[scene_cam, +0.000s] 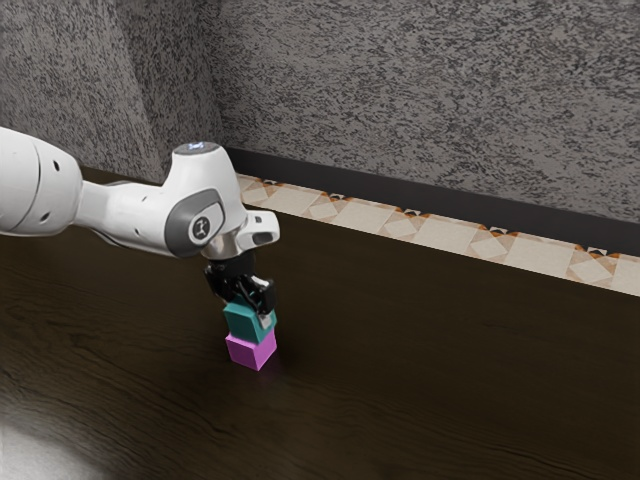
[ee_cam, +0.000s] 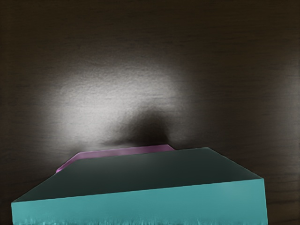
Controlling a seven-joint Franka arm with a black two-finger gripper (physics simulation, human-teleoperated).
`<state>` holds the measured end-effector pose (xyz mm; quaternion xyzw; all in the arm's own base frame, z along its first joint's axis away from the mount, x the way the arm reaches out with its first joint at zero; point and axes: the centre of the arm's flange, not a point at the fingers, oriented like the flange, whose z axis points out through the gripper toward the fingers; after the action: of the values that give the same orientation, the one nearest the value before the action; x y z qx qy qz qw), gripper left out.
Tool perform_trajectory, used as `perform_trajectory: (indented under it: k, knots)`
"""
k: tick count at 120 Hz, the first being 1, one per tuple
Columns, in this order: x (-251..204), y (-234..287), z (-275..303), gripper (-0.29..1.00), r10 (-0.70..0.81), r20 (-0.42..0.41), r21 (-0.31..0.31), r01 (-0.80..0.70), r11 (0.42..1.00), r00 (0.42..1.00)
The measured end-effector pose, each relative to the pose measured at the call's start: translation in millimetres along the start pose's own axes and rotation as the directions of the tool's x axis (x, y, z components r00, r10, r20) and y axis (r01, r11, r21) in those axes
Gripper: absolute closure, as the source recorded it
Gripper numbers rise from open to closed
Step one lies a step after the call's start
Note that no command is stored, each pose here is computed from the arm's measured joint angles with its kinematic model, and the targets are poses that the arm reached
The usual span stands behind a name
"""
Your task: Pick up the blue block with one arm, and put the blue block on the table with one arm
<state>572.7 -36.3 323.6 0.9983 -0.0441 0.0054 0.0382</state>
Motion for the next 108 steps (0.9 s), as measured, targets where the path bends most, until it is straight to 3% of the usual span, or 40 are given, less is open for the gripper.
perform_trajectory:
  k: [19, 39, 69, 108]
  knots:
    - [-14.3, -3.9, -27.3, 0.3, -0.015, -0.029, 0.006, 0.015, 1.0, 0.999]
    - [-43.2, -44.5, -44.0, 0.31, -0.09, -0.036, 0.022, 0.091, 0.996, 0.995]
    - [-68.5, -128.6, -3.2, 0.31, -0.233, 0.025, 0.064, 0.232, 0.971, 0.972]
    - [-63.7, -126.4, 21.2, 0.29, -0.228, 0.027, 0.079, 0.225, 0.971, 0.973]
